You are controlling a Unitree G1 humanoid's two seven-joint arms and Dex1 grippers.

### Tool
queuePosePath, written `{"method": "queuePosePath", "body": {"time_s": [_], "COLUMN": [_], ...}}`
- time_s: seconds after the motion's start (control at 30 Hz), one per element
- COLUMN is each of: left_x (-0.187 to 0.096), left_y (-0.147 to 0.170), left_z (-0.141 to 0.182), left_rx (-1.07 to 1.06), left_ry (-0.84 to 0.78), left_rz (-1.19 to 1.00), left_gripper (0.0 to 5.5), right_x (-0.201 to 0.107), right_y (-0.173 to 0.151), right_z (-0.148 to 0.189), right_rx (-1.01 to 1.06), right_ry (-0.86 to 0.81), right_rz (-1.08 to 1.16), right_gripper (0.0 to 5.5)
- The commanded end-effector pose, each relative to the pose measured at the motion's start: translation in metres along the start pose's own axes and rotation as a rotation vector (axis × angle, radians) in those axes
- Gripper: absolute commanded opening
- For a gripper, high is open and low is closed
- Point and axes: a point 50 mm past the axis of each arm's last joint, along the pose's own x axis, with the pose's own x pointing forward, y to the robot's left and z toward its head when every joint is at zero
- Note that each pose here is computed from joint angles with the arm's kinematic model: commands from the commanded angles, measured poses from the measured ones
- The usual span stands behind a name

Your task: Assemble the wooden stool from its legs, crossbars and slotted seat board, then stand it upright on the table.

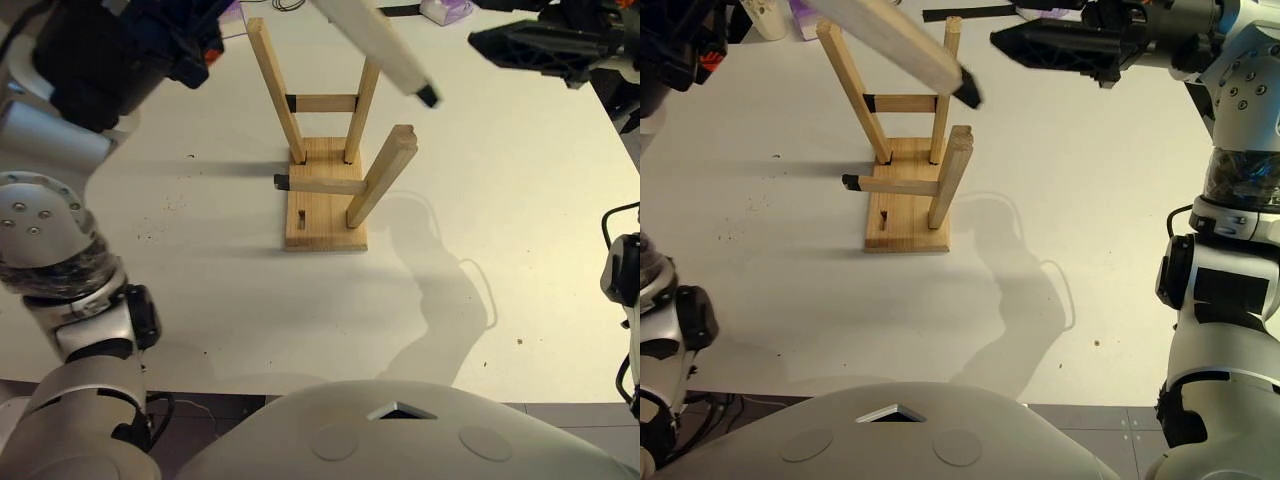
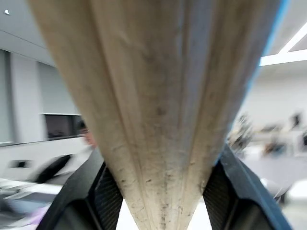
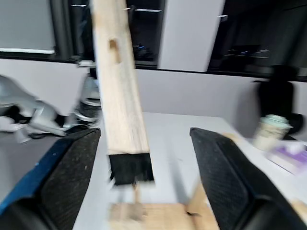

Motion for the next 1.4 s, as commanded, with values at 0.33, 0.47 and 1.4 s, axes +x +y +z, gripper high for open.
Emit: {"method": "queuePosePath", "body": {"time_s": [0.33,0.47,1.4], "left_x": [-0.128,-0.125,-0.126], "left_y": [0.028,0.017,-0.043], "left_z": [-0.04,-0.077,-0.155], "left_rx": [0.15,0.07,-0.109], "left_ry": [0.43,0.364,0.57], "left_rz": [0.306,0.344,0.171], "left_gripper": [2.05,2.05,2.04], "right_x": [-0.043,-0.036,-0.027], "right_y": [-0.012,-0.025,-0.054], "right_z": [-0.007,-0.011,-0.024], "right_rx": [-0.043,-0.03,0.049], "right_ry": [-0.212,-0.198,-0.163], "right_rz": [-0.363,-0.374,-0.389], "right_gripper": [3.42,3.42,3.42]}}
